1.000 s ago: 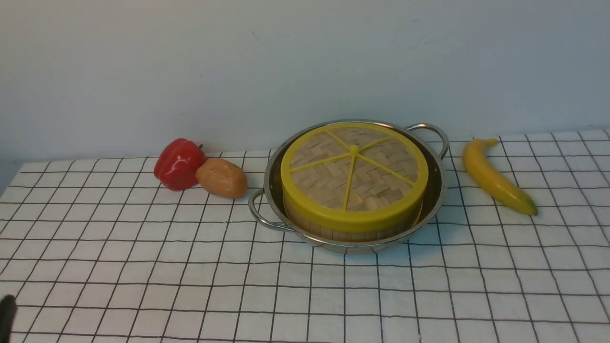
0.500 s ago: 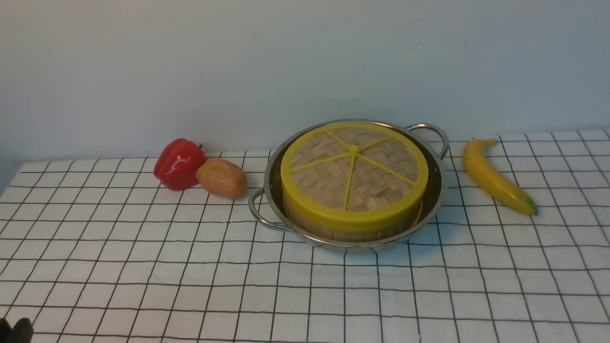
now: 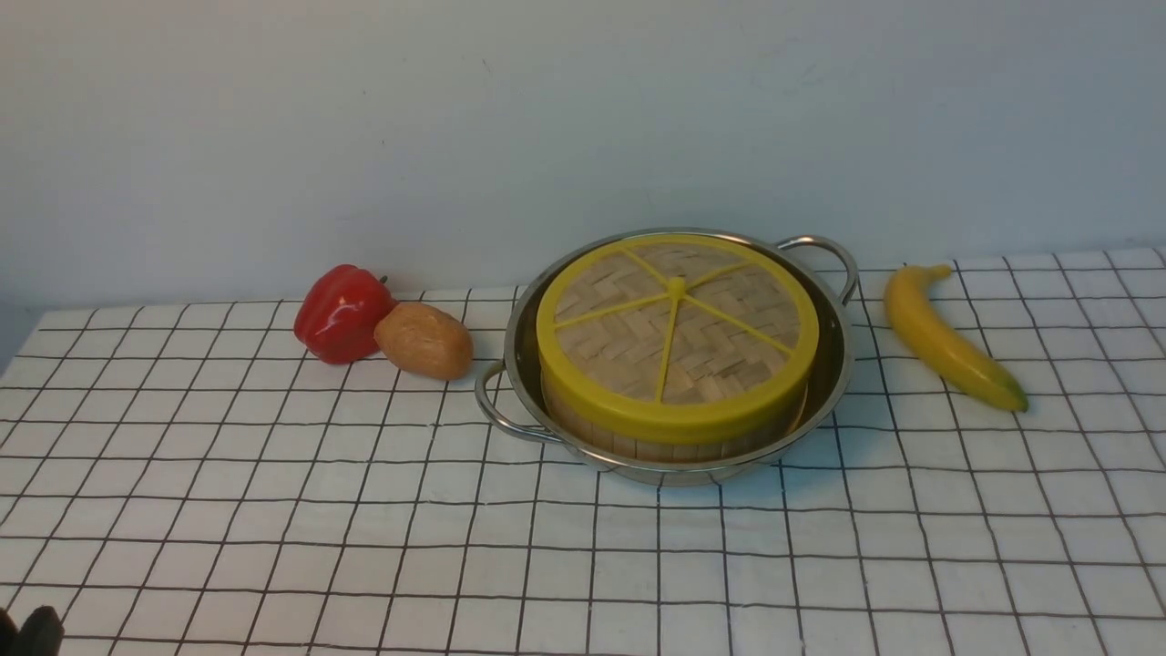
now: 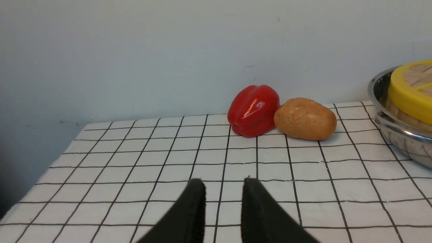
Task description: Place the steamer in the pot on the white tablecloth, and put the lid on the steamer.
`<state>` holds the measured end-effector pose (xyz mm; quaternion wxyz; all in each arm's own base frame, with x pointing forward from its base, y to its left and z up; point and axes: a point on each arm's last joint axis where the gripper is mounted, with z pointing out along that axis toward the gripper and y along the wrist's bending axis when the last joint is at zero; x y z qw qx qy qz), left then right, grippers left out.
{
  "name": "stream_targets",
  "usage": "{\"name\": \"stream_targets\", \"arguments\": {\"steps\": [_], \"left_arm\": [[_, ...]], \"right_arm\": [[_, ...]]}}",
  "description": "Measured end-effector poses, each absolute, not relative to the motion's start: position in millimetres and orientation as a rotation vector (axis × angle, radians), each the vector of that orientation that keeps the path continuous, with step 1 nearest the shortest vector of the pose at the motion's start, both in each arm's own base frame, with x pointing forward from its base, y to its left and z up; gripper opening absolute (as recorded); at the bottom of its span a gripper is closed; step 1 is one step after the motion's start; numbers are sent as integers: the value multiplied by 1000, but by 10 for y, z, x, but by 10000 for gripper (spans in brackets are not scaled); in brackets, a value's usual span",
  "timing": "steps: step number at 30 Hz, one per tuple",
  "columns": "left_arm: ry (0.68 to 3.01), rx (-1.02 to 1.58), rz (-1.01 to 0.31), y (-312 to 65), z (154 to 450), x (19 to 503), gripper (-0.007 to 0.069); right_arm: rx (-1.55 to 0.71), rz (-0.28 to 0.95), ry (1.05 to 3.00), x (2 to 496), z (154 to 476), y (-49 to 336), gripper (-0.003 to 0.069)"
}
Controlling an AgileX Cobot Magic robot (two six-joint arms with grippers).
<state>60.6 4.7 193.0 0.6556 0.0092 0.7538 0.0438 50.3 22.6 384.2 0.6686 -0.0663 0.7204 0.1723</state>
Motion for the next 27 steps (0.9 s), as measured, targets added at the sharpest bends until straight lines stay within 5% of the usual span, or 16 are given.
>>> {"name": "stream_targets", "arguments": {"steps": [6, 10, 27], "left_arm": [[1709, 20, 99, 47, 1930, 606, 169], [1709, 19, 98, 47, 1930, 606, 170], [1709, 18, 97, 47, 1930, 606, 195]], "right_arm": [[-228, 213, 1639, 537, 3778, 178, 239], [-202, 48, 1760, 678, 3413, 105, 240], [-53, 53, 1682, 610, 2164, 41, 240]]}}
